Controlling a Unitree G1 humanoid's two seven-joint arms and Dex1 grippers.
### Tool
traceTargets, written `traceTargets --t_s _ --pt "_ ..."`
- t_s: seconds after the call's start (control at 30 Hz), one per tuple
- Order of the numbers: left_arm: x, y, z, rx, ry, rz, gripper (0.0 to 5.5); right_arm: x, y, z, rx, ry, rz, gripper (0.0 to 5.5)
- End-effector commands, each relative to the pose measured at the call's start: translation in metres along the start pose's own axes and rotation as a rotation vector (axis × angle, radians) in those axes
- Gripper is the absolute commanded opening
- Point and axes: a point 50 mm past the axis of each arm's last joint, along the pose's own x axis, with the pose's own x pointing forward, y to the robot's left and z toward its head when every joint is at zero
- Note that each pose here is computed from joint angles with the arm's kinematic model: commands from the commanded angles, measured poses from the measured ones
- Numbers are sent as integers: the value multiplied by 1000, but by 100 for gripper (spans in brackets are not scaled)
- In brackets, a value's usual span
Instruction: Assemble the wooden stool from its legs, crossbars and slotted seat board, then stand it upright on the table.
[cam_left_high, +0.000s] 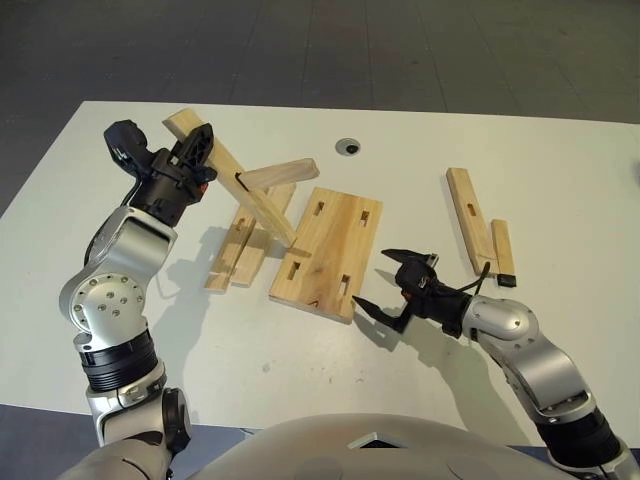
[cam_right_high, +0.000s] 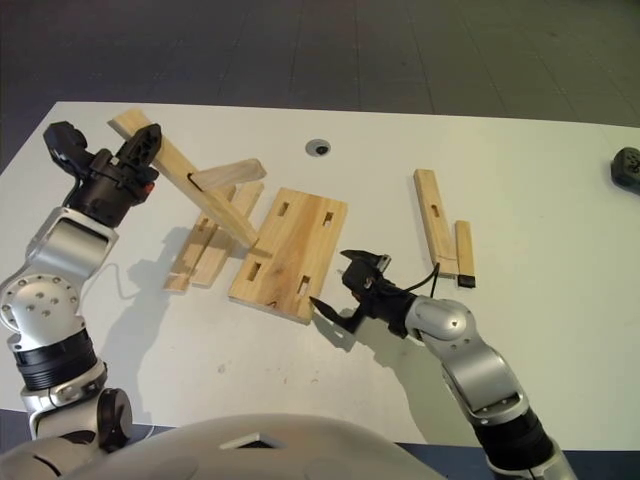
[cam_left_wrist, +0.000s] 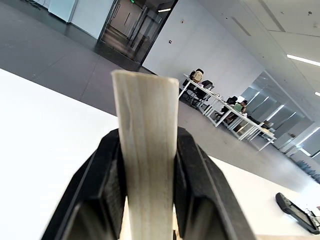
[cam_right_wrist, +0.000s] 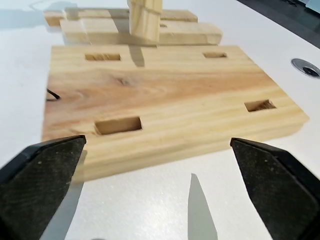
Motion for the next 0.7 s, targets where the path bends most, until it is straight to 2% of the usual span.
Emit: traceTargets --t_s 0.03,0.23,0.4,0.53,0.7 --pt "-2 -12 -2 17 40 -106 106 -2 4 9 45 -74 -12 540" --pt "-21 -23 7 -16 -4 -137 106 -9 -10 4 35 -61 -118 540" --pt "-43 -35 -7 -40 78 -147 106 -13 -6 0 42 -54 -138 540" --pt "-49 -25 -8 33 117 -94 106 -13 -8 0 42 -58 -147 540" --pt "-45 -14 -2 67 55 -25 106 -15 -10 -1 35 -57 -161 540"
